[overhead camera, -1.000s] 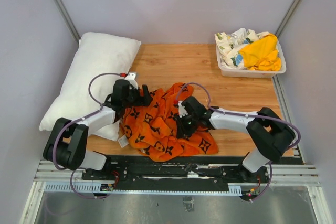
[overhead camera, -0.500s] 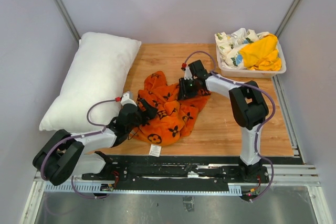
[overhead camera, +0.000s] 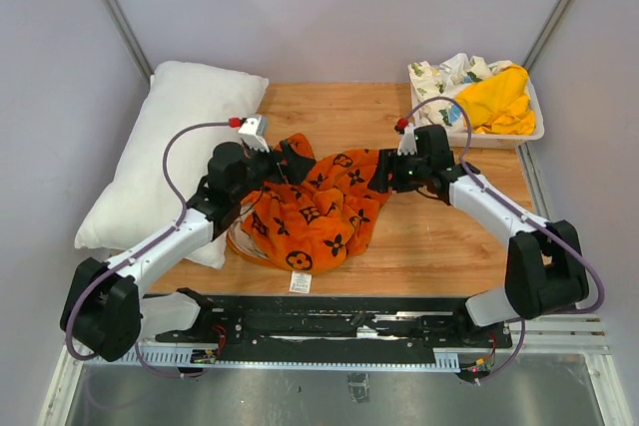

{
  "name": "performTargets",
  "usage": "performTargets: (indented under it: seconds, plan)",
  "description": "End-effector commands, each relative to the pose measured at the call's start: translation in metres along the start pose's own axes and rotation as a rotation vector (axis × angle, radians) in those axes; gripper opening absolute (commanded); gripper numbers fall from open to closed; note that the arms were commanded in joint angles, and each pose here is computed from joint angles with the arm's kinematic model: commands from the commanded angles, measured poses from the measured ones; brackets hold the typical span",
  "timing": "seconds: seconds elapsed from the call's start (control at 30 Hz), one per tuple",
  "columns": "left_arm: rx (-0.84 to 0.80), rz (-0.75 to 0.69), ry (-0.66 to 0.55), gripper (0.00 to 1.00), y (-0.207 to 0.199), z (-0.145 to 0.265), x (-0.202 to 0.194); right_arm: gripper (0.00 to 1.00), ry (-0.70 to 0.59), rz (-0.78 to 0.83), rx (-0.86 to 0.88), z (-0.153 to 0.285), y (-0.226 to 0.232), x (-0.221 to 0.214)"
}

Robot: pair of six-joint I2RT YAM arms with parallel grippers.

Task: Remove the pillowcase from the pillow
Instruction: Fold the pillowcase at the center of the board.

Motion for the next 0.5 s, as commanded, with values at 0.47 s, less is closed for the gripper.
performTargets:
  seconds: [0.47]
  plan:
    - [-0.786, -0.525, 0.146, 0.99, -0.047, 0.012, -0.007, 0.54, 0.144, -0.133, 0.072, -0.044, -0.03, -0.043]
Point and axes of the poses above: each gripper's point midway between its finger pads, its own z axis back along the fingers, its own y axis along the line the jaws close on, x = y × z, the point moved 9 cm from there along z, back along the fingers, and after that the axes turned 6 degrees about -z, right-handed, at the moved point
